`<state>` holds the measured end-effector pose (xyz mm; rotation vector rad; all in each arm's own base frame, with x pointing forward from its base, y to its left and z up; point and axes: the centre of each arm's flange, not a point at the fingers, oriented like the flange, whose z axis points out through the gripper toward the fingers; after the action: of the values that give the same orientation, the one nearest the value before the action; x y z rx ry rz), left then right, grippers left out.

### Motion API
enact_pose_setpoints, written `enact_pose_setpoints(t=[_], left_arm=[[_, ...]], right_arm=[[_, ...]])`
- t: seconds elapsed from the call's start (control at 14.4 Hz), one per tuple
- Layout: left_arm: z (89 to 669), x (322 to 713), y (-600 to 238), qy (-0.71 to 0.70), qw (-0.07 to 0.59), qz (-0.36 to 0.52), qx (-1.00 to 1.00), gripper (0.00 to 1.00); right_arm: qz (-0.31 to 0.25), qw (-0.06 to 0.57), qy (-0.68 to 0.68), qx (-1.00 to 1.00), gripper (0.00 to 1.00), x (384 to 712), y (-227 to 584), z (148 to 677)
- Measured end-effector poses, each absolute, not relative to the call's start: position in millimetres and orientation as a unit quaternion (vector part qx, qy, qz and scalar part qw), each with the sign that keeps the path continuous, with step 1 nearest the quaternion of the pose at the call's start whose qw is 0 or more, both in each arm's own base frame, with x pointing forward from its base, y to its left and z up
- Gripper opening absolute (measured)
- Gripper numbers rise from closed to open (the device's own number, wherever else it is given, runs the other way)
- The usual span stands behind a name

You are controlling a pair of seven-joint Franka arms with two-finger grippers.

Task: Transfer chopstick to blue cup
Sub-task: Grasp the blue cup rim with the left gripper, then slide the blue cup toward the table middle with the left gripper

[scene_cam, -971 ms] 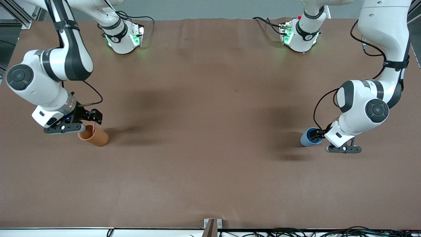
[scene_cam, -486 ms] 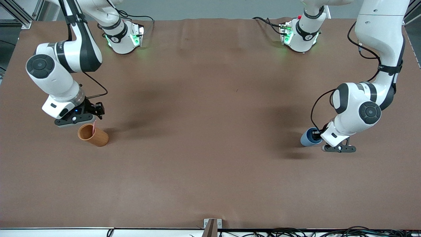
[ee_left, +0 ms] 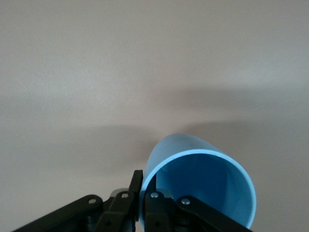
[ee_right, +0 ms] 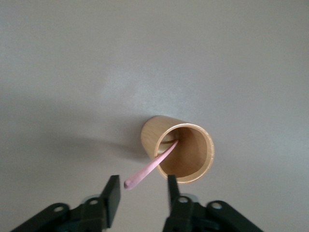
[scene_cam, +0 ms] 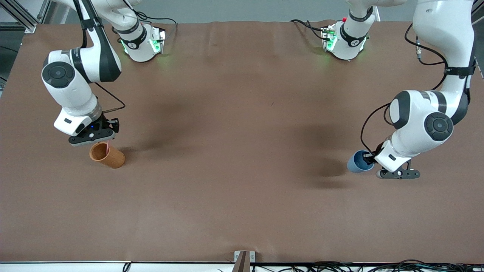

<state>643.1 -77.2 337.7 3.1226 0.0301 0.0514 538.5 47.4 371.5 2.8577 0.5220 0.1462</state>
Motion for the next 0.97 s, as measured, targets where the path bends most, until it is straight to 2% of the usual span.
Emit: enact_pose_setpoints(t=[0.07, 0.21, 0.49, 0.76, 0.97], left_arm=[[352, 644, -102, 0.031, 0.016, 0.018, 0.999, 0.05], [362, 632, -171, 0.073, 0.029, 0.016, 0.997, 0.05], [357, 588, -318, 0.15, 0.046, 0.003, 0.988, 0.05], [324, 556, -414, 0.196, 0.041, -0.007, 0.98, 0.05], [294, 542, -454, 0.206, 0.031, -0.008, 0.978, 0.05]], right_arm=[[0.05, 0.118, 0.18, 0.975, 0.41, 539, 47, 371], [0.051, 0.119, 0.182, 0.975, 0.33, 539, 48, 371], [0.056, 0.118, 0.187, 0.974, 0.31, 539, 51, 371], [0.061, 0.117, 0.189, 0.973, 0.28, 539, 52, 369], [0.06, 0.116, 0.19, 0.973, 0.28, 539, 53, 366]])
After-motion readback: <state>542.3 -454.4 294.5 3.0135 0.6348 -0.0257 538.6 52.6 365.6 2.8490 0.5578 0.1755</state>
